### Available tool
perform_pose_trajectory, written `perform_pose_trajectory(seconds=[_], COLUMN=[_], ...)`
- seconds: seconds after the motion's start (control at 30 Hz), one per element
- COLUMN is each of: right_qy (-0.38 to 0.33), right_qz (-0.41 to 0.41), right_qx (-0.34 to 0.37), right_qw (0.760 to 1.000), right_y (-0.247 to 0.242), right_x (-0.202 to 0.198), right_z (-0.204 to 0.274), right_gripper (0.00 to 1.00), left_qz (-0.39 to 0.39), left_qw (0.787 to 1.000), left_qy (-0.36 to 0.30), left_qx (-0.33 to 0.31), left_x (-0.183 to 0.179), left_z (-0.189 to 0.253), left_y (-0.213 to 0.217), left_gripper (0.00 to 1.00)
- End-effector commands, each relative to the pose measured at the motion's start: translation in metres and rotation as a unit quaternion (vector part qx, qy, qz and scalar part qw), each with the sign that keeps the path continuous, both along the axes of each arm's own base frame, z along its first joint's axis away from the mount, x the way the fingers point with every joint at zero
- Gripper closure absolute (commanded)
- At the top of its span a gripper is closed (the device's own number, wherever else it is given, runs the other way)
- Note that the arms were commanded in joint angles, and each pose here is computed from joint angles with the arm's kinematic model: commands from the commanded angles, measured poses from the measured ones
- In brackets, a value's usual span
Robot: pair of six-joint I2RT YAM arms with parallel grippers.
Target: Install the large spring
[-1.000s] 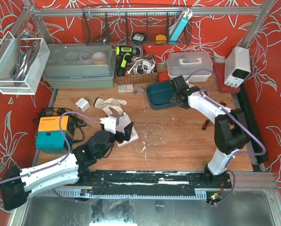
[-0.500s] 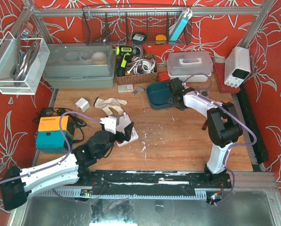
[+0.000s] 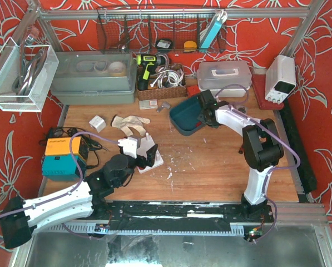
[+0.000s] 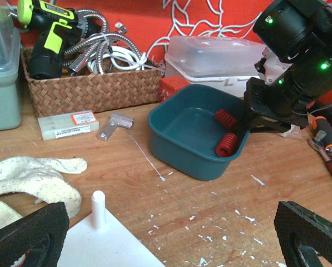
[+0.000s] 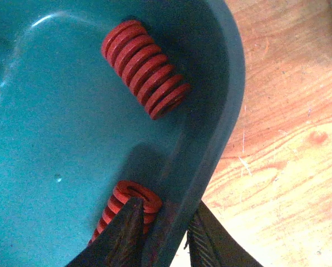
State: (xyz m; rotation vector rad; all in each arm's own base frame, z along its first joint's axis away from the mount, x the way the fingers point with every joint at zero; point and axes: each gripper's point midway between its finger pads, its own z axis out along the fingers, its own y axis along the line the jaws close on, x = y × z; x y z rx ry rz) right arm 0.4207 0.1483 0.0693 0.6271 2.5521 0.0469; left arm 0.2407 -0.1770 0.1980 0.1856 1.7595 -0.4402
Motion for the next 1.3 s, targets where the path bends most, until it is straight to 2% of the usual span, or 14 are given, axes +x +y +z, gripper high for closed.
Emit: perform_pose_trajectory(seconds=[0.0,0.27,0.53,0.6,0.83,0.97,1.1,1.27], right_qy=[0.027,0.049,0.066,0.063,0.034,0.009,-0.025,-0.047], right_qz=[0.024,0.119,0.149,0.148,0.153,0.177,0.243,0.362], right_qx=[-0.045,-0.081,-0.133,-0.132,-0.114,-0.127,-0.142,-0.155], right_qw=[0.998,0.988,0.978,0.978,0.981,0.976,0.959,0.918], right_y=[-0.005,0.007,-0.002,-0.001,0.01,0.013,0.025,0.055], right_x=[-0.004,0.01,0.014,0.017,0.03,0.037,0.045,0.05], right_z=[-0.009,-0.006,-0.003,-0.001,0.022,0.047,0.065,0.065], right_gripper=[0.75,0.82,0.83,0.81,0.62,0.57,0.57,0.57], left_qz=[0.002,0.003,0.004,0.005,0.008,0.008,-0.02,-0.082], left_qw=[1.0,1.0,1.0,1.0,1.0,1.0,1.0,0.996], left_qy=[-0.013,-0.012,-0.011,-0.011,-0.011,-0.01,-0.013,-0.017], left_qx=[-0.014,-0.011,-0.009,-0.007,-0.003,-0.003,-0.006,-0.015], left_x=[-0.001,0.0,0.0,0.0,0.001,0.002,-0.002,-0.011], left_z=[0.009,0.008,0.007,0.006,0.005,0.004,0.004,0.005], left_y=[0.001,0.001,0.0,0.001,0.001,0.001,-0.008,-0.028], left_gripper=[0.0,0.0,0.0,0.0,0.0,0.0,0.0,0.0])
